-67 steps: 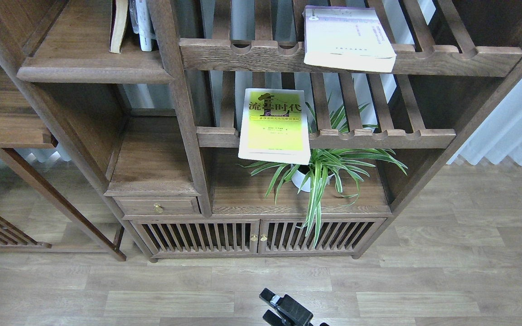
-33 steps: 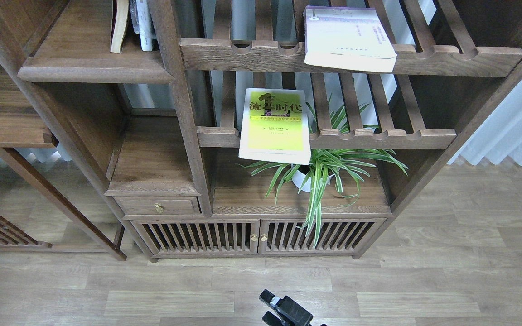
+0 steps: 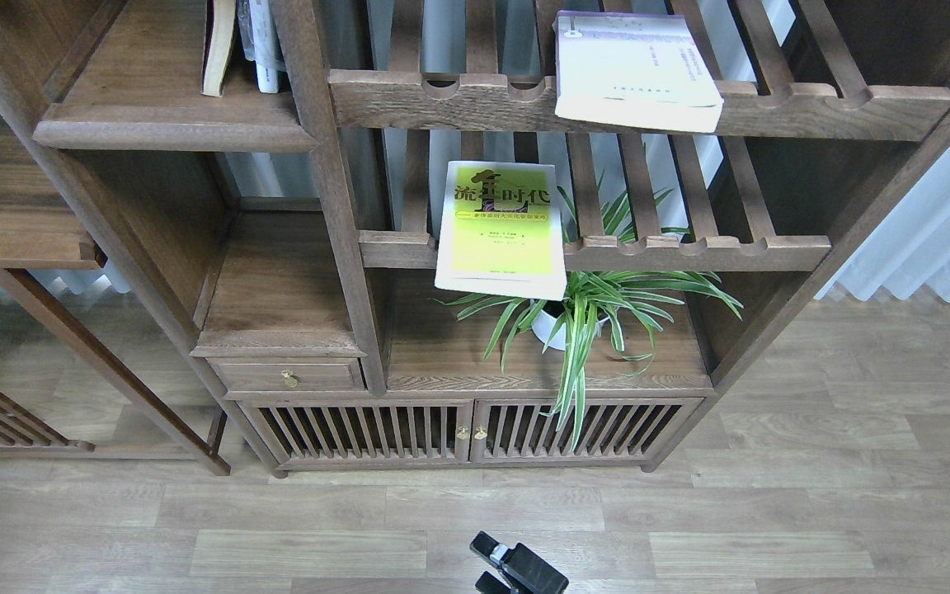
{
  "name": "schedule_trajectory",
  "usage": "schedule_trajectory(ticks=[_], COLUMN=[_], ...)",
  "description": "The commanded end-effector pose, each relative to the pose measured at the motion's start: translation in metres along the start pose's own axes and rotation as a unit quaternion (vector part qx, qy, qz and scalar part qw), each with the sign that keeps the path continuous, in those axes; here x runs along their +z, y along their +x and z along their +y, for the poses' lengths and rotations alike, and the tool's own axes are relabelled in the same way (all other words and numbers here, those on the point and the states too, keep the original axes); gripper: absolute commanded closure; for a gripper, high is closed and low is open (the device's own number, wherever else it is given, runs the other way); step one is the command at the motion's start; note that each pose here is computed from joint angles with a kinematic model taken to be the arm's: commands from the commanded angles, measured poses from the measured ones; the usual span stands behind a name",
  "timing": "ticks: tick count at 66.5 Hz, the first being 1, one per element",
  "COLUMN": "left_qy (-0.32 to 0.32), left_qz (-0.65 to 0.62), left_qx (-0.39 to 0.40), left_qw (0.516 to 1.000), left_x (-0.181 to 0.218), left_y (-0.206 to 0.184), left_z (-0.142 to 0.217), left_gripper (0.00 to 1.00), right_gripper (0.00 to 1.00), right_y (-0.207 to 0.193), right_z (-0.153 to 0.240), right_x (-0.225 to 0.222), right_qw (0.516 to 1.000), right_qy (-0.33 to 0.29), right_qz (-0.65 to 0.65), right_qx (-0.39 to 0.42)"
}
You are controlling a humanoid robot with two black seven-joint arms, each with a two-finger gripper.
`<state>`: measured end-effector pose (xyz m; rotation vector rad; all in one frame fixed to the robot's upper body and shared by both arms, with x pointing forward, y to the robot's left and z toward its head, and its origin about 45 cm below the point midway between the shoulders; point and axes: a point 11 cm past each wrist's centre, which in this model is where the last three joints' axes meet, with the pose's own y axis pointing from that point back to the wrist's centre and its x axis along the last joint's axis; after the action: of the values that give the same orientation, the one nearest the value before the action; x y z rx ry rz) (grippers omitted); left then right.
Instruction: Organize books on shelf
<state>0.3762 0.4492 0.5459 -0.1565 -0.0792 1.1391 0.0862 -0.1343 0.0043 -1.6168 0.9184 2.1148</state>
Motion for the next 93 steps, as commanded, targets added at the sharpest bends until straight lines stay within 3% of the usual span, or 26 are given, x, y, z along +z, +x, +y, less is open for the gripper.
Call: schedule_trajectory(ticks=[1, 47, 70, 93], left_qy=[0.005, 0.035, 0.023, 0.002], left_qz=[-0.015, -0.080, -0.051, -0.043], left_qx=[-0.016, -0.008, -0.047, -0.023], left_qw=[1.000, 0.996, 0.997, 0.999], left_x=[0.000, -0.028, -0.064, -0.064], left_y=[-0.012, -0.024, -0.062, -0.050], left_z=[-0.018, -0.069, -0.119, -0.123], left_gripper=[0.95, 0.95, 0.95, 0.95], right_gripper=[0.02, 0.02, 0.02, 0.02], right_y=[0.001, 0.001, 0.000, 0.002], right_z=[0.001, 0.000, 0.000, 0.002], right_x=[0.001, 0.006, 0.007, 0.010], right_qw=[1.000, 1.000, 1.000, 1.000], right_qy=[0.001, -0.002, -0.001, -0.001], right_qz=[-0.002, -0.007, -0.008, -0.012], right_qx=[0.001, 0.000, -0.002, 0.000])
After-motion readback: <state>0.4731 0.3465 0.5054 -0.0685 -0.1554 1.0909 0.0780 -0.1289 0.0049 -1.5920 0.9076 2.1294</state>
